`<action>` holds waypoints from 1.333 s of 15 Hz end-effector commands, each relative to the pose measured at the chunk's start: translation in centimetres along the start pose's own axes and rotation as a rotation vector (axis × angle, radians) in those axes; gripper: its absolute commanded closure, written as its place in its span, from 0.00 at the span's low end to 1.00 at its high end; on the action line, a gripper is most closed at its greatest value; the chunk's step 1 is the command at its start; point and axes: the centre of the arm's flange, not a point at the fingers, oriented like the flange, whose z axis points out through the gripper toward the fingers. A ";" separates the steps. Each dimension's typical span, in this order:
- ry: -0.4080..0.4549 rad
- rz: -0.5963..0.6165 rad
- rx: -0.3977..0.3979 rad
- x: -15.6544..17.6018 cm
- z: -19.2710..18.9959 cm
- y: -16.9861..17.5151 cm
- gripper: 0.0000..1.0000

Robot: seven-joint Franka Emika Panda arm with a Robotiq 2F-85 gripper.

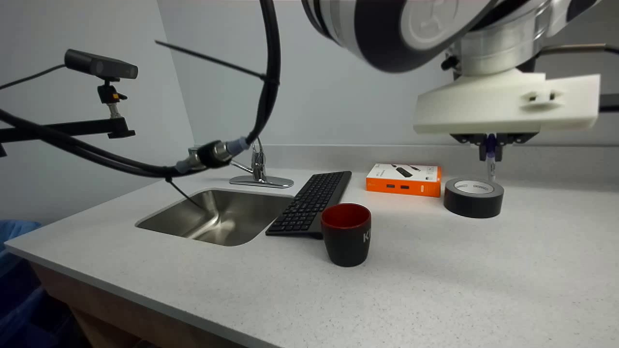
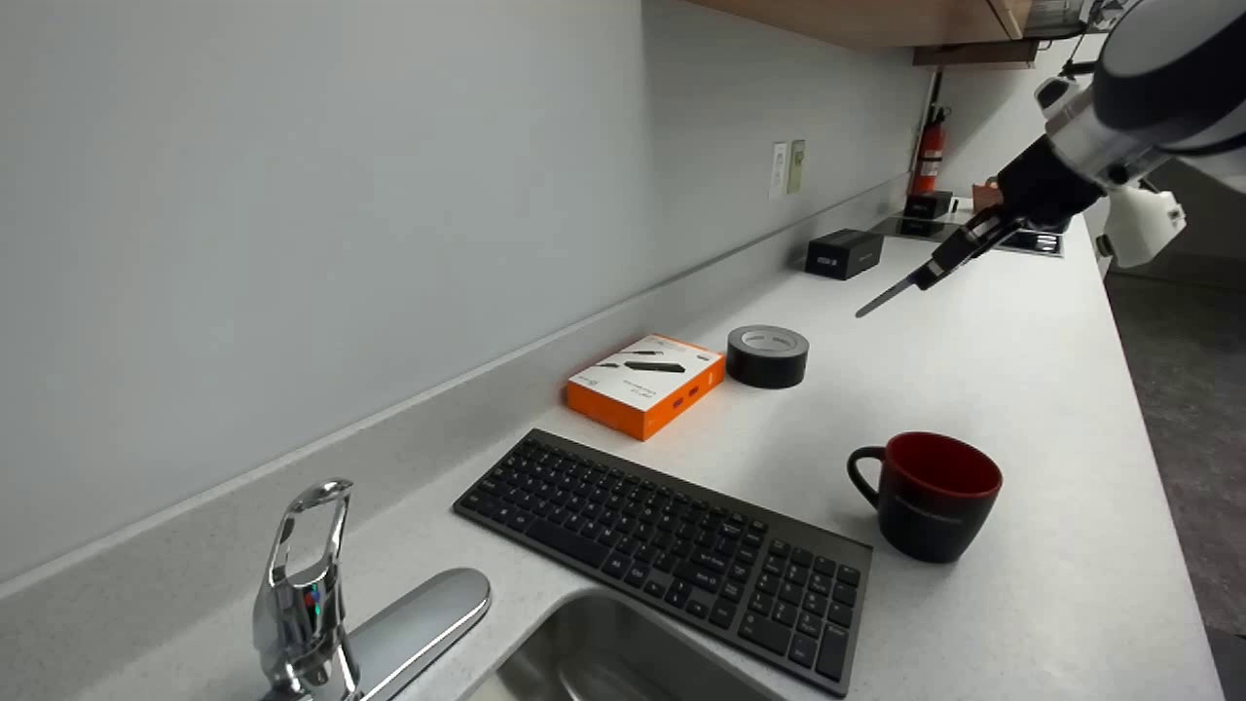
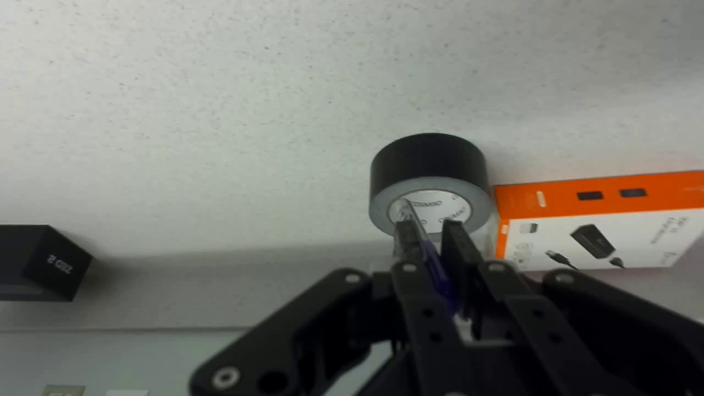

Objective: Put the marker on the counter

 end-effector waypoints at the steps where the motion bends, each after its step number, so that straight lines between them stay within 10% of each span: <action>1: -0.066 -0.052 -0.161 -2.4 6.6 -2.1 0.96; 9: -0.334 -0.134 -0.123 -6.4 13.4 -3.6 0.96; 10: -0.342 -0.128 -0.105 -6.2 12.7 -3.7 0.60; 20: -0.367 -0.125 0.071 -3.2 5.6 -5.3 0.00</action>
